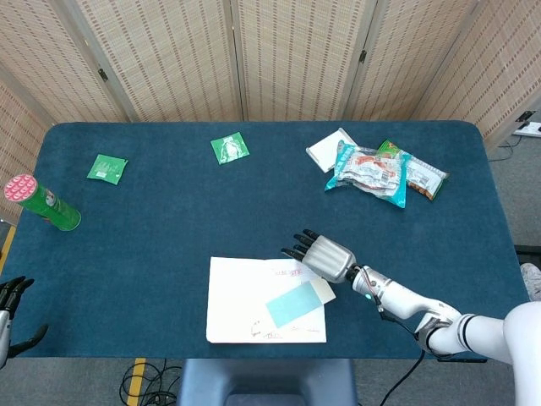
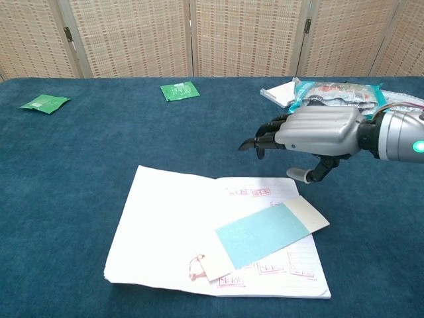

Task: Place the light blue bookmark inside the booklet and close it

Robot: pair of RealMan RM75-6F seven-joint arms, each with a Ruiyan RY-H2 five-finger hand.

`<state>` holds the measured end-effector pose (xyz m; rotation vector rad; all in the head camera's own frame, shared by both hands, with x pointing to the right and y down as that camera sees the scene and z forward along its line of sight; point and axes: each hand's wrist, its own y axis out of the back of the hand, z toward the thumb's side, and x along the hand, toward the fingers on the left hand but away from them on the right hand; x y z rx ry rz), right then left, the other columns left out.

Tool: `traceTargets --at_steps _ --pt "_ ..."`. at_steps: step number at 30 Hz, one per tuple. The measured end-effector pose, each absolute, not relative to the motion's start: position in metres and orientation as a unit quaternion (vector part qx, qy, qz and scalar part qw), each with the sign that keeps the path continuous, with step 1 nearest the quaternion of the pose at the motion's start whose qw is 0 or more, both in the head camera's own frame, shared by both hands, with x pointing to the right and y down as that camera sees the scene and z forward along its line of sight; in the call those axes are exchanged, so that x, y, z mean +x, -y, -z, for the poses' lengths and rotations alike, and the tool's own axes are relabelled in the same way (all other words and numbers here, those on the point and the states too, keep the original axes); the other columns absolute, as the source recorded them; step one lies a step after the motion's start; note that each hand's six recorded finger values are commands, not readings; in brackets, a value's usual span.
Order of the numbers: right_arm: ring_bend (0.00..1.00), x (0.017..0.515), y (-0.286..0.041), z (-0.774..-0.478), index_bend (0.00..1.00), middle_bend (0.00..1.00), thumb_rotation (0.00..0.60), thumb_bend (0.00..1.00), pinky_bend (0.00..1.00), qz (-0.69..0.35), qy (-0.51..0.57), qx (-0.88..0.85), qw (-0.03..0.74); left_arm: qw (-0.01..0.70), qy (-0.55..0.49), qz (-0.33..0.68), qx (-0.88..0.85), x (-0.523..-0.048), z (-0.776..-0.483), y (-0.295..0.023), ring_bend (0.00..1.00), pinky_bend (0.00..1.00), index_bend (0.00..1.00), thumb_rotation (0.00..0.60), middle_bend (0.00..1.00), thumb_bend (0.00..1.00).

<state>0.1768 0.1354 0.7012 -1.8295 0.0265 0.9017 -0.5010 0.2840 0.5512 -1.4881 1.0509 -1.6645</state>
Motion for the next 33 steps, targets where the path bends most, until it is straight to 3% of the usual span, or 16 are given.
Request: traceTargets --at_steps 3,7,18,33 --pt "0.05 0.172 -0.144 -0.695 0.0 0.09 0.6 0.09 0.16 -0.372 -0.003 -0.774 0.513 0.332 -0.401 0.634 -0.572 -0.498 -0.551 -0.283 0.15 0.2 0.19 0.6 0.16 0.27" --pt "0.02 0.166 -0.16 -0.691 0.0 0.06 0.6 0.05 0.16 -0.368 -0.008 -0.781 0.505 0.332 -0.401 0.635 -0.571 -0.498 -0.551 -0.283 0.15 0.2 0.19 0.6 0.16 0.27" --pt "0.01 0.152 -0.195 -0.689 0.03 0.06 0.6 0.11 0.16 -0.363 -0.04 -0.805 0.467 0.329 -0.404 0.637 -0.569 -0.503 -0.55 -0.285 0.15 0.2 0.19 0.6 0.16 0.27" --pt "0.0 0.15 -0.207 -0.695 0.11 0.06 0.6 0.11 0.16 -0.375 -0.08 -0.785 0.487 0.324 -0.405 0.636 -0.572 -0.505 -0.552 -0.287 0.15 0.2 0.19 0.6 0.16 0.27"
